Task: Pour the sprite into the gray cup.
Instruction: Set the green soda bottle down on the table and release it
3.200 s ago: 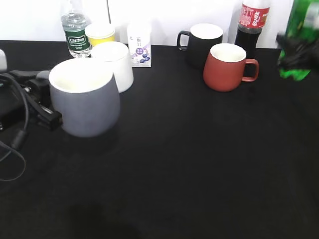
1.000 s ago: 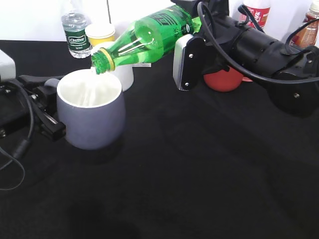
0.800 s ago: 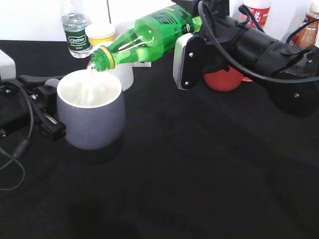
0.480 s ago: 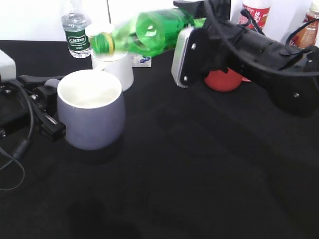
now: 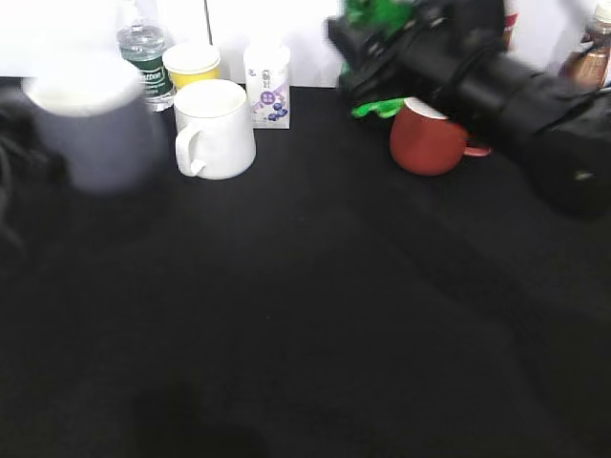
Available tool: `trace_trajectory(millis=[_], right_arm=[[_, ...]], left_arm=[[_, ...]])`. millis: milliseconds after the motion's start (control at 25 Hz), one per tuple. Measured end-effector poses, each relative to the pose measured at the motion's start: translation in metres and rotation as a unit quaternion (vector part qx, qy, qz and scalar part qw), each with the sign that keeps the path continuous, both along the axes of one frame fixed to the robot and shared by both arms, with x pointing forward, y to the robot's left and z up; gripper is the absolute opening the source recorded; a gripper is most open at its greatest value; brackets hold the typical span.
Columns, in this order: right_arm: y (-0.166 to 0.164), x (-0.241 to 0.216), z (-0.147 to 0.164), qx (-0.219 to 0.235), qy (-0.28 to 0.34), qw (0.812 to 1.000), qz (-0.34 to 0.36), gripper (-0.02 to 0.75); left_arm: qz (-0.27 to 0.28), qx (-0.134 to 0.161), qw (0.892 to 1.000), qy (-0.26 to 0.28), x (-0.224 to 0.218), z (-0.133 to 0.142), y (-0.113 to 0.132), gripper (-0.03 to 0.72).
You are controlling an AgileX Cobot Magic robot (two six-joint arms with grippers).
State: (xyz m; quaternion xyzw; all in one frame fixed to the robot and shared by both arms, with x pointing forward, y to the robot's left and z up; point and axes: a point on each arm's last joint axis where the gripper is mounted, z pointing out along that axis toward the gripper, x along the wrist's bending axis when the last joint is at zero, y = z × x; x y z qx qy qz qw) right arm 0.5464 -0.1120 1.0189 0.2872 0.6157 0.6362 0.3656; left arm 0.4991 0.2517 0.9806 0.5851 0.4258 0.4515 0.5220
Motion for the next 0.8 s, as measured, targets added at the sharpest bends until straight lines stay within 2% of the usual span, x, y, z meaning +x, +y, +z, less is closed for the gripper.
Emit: trace_trajectory(millis=[120, 200, 360, 520, 800], right_arm=[[-0.02, -0.013, 0.002, 0.009, 0.028, 0.999, -0.02, 0.403], [-0.038, -0.018, 0.003, 0.023, 0.042, 0.998, -0.043, 0.403], [-0.079, -0.014, 0.008, 0.041, 0.055, 0.991, -0.115, 0.403], [-0.121, -0.002, 0.007, 0.055, 0.061, 0.978, -0.19, 0.403], [-0.128, 0.0, 0.007, 0.059, 0.06, 0.976, -0.202, 0.403]], left_arm=[[0.058, -0.001, 0.998, -0.006, 0.043, -0.002, 0.028, 0.08], [0.075, -0.001, 0.997, 0.006, 0.071, -0.016, 0.037, 0.08], [0.075, 0.002, 0.997, 0.033, 0.126, -0.061, 0.036, 0.08], [0.073, 0.002, 0.997, 0.039, 0.159, -0.089, 0.035, 0.08], [0.069, -0.002, 0.997, 0.041, 0.171, -0.095, 0.034, 0.093]])
